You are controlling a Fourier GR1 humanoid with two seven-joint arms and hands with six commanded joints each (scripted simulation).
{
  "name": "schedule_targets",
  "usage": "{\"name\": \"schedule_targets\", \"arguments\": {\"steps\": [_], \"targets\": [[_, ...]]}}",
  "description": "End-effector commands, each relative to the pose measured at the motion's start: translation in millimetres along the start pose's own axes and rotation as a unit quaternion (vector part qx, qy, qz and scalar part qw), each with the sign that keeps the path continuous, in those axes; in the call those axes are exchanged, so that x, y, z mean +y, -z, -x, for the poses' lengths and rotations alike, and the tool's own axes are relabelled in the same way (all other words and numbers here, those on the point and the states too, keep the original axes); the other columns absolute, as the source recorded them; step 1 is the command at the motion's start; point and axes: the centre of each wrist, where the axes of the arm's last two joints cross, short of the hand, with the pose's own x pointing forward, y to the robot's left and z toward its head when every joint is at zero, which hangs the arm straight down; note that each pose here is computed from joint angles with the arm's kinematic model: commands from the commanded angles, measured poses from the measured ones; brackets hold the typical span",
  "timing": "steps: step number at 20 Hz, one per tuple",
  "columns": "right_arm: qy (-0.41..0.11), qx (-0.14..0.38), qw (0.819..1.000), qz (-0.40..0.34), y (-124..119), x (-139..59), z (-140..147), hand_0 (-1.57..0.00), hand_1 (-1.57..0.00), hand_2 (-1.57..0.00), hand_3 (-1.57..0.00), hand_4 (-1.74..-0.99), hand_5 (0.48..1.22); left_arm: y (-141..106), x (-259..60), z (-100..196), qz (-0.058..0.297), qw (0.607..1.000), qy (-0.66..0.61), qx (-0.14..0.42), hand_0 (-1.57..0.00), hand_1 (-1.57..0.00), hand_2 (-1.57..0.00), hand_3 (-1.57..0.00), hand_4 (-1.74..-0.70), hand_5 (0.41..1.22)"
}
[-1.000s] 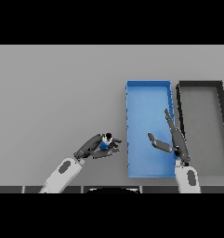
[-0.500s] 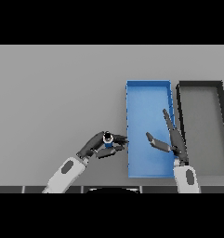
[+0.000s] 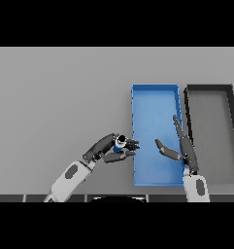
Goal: Pick up the blue pipe and place it into the blue bin.
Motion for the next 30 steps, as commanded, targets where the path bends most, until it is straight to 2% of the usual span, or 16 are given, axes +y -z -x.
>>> {"name": "schedule_targets", "arguments": {"steps": [1,5,8,10,11,13,15,16,18,20,22,25,30], "targets": [[0.003,0.001,1.000,0.012,-6,4.2,0,0.00,0.00,0.00,0.00,-1.124,0.578,2,0,0,0.001,1.000,0.001,0.002,-1.57,-1.57,-1.57,-1.57,-1.47,1.220],[0.011,0.015,0.997,0.080,-40,25.1,-5,0.00,0.00,0.00,0.00,-1.133,0.578,0,-2,3,0.002,1.000,-0.004,0.007,-1.57,-1.57,-1.57,-1.57,-1.47,1.220],[0.011,0.032,0.994,0.108,-46,28.9,-8,0.00,0.00,0.00,0.00,-1.191,0.577,2,0,3,0.005,1.000,0.001,0.007,-1.57,-1.57,-1.57,-1.57,-1.47,1.220],[0.035,0.001,0.993,0.111,-48,31.1,-12,0.00,-0.02,-0.02,0.00,-1.178,0.569,0,-2,6,0.004,1.000,0.002,0.004,-1.57,-1.57,-1.57,-1.57,-1.47,1.221],[0.054,-0.039,0.992,0.107,-48,27.1,-19,0.00,-0.02,-0.03,0.00,-1.166,0.571,-1,0,3,0.005,1.000,0.003,0.000,-1.57,-1.57,-1.57,-1.57,-1.47,1.221],[0.076,-0.093,0.989,0.084,-47,18.2,-33,0.00,-0.01,-0.03,0.00,-1.175,0.592,0,0,2,0.006,1.000,0.006,0.003,-1.57,-1.57,-1.57,-1.57,-1.47,1.221],[0.066,-0.118,0.990,0.050,-43,0.9,-51,0.00,-0.01,-0.02,0.00,-1.163,0.592,-1,0,3,0.008,1.000,0.007,0.010,-1.57,-1.57,-1.57,-1.57,-1.47,1.221],[0.064,-0.128,0.989,0.023,-44,-1.6,-63,0.00,-0.01,-0.01,0.00,-1.165,0.589,0,1,3,0.005,1.000,0.010,0.011,-1.57,-1.57,-1.57,-1.57,-1.47,1.221],[0.057,-0.086,0.994,-0.032,-42,-6.9,-75,0.00,0.00,-0.01,0.00,-1.177,0.567,-2,-1,1,0.006,1.000,0.014,0.004,-1.57,-1.57,-1.57,-1.57,-1.47,1.221],[0.036,-0.073,0.994,-0.075,-38,-6.4,-88,0.00,0.00,0.00,0.00,-1.194,0.543,2,-1,-2,0.008,1.000,0.016,0.004,-1.57,-1.57,-1.57,-1.57,-1.47,1.221],[0.019,-0.099,0.988,-0.116,-26,-2.0,-101,0.00,0.00,0.00,0.00,-1.219,0.537,3,-3,-2,0.011,1.000,0.016,0.011,-1.57,-1.57,-1.57,-1.57,-1.47,1.221],[0.004,-0.107,0.981,-0.164,-17,7.1,-118,0.00,0.00,0.00,0.00,-1.256,0.523,4,-1,-1,0.015,1.000,0.024,0.008,-1.57,-1.57,-1.57,-1.57,-1.47,1.221],[0.010,-0.107,0.967,-0.230,2,23.6,-139,0.00,0.00,0.00,0.00,-1.227,0.528,3,-1,0,0.015,1.000,0.019,0.012,-1.57,-1.57,-1.57,-1.57,-1.47,1.221]]}}
